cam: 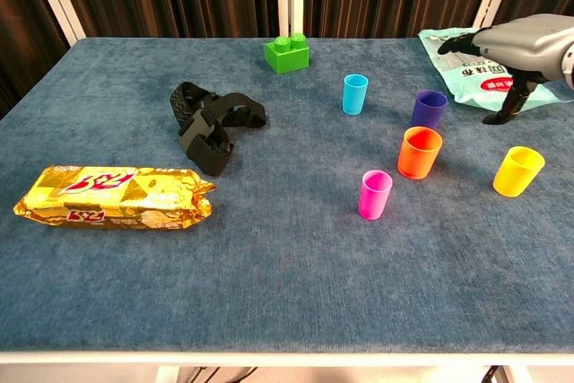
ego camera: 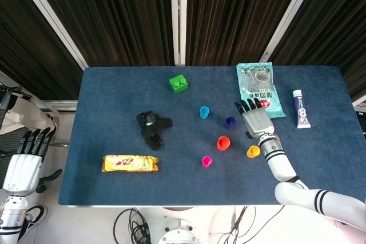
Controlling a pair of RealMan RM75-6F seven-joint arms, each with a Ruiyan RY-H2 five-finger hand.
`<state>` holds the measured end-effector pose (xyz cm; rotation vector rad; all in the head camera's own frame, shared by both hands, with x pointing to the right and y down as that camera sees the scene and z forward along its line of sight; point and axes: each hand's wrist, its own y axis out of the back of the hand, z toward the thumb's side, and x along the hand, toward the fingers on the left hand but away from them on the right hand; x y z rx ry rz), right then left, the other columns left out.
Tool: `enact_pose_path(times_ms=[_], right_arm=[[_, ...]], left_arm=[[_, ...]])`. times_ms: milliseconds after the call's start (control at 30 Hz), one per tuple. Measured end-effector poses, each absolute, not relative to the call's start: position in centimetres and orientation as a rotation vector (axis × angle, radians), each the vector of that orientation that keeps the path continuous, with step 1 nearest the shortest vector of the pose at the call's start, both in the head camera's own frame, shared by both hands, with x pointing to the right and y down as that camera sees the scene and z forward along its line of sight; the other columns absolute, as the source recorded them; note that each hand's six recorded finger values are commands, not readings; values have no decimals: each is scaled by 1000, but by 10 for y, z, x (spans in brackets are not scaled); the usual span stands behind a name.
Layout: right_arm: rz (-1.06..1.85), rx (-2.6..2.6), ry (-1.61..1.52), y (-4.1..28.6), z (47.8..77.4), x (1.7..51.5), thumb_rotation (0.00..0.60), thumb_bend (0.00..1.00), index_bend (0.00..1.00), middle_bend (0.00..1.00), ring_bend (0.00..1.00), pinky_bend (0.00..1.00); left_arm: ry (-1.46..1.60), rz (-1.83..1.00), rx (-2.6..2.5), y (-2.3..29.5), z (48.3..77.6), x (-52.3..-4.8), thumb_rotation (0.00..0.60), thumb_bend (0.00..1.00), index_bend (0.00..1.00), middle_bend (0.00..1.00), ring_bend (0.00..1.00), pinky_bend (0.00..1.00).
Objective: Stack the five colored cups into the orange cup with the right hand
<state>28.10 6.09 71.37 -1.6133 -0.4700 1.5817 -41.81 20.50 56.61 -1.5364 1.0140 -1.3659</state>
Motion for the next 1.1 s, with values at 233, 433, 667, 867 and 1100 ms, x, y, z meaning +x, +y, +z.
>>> enact_pose_path(times_ms=[233, 433, 667, 867, 1100], right_arm=[[1577, -1642, -466, 58, 723, 266, 600, 163, 98, 128, 0, 0], [1577, -1654, -458, 57, 730, 256, 600, 168, 159, 171, 0, 0], [1584, -1652, -455, 58, 737, 252, 600, 203, 226, 210, 0, 0], [1575, -1660, -465, 58, 740, 248, 600, 213, 240, 251, 0, 0], [1572, -1674, -470, 62, 745, 245, 600, 219, 257, 298, 0, 0]], left_arm=[[1017, -1362, -1540, 204, 566, -419, 600, 31, 56, 36, 0, 0], [1021, -1363, -1537, 203, 565, -420, 600, 32, 56, 36, 0, 0], [1024, -1367, -1541, 204, 566, -422, 600, 32, 56, 36, 0, 0], [1025, -1368, -1541, 204, 566, -423, 600, 32, 56, 36, 0, 0], [1024, -1369, -1542, 204, 565, -423, 600, 32, 56, 36, 0, 0]])
